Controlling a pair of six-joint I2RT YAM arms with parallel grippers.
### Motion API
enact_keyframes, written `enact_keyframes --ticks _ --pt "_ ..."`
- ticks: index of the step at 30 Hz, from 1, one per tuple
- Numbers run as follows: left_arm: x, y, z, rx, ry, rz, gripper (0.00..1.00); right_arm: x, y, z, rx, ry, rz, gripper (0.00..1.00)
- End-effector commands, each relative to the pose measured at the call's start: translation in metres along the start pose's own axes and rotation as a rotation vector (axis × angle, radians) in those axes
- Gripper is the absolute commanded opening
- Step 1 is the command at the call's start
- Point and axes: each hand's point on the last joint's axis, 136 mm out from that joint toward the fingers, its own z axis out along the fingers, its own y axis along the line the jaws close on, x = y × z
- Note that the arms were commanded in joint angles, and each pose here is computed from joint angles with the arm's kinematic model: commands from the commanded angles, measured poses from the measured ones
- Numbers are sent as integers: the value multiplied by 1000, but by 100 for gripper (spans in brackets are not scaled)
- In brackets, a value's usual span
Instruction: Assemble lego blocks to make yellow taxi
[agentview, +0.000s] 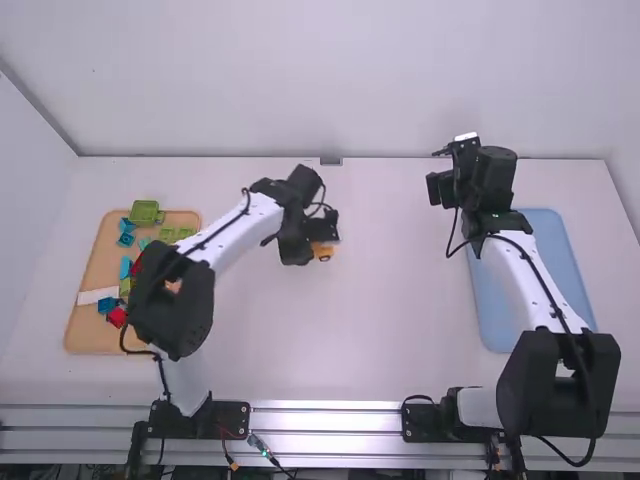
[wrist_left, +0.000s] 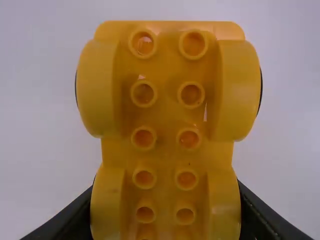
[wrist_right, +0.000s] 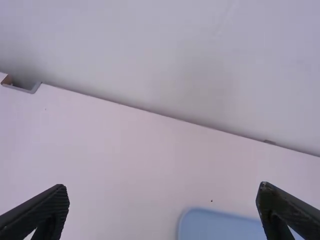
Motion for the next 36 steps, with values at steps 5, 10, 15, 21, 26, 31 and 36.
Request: enact_keyframes --ticks 5,10,15,21,26,31,36 --pt "-5 -31 57 110 45 154 1 -13 -6 -1 13 -27 7 99" --pt "-12 -29 78 56 -2 114 5 -14 -6 -1 13 -27 7 99" --pt "-13 -36 90 13 16 143 20 -14 -7 -1 17 -31 45 99" --pt "-19 -31 85 -60 67 107 53 -15 -7 -1 17 -34 59 99" --pt "-24 -32 66 -13 61 102 99 -15 -8 -1 18 -33 59 99" --pt "-31 -24 38 26 43 63 99 -15 -7 -1 17 -34 59 99" --pt "-33 16 -8 -40 -3 -93 99 -15 -7 -1 17 -33 59 99"
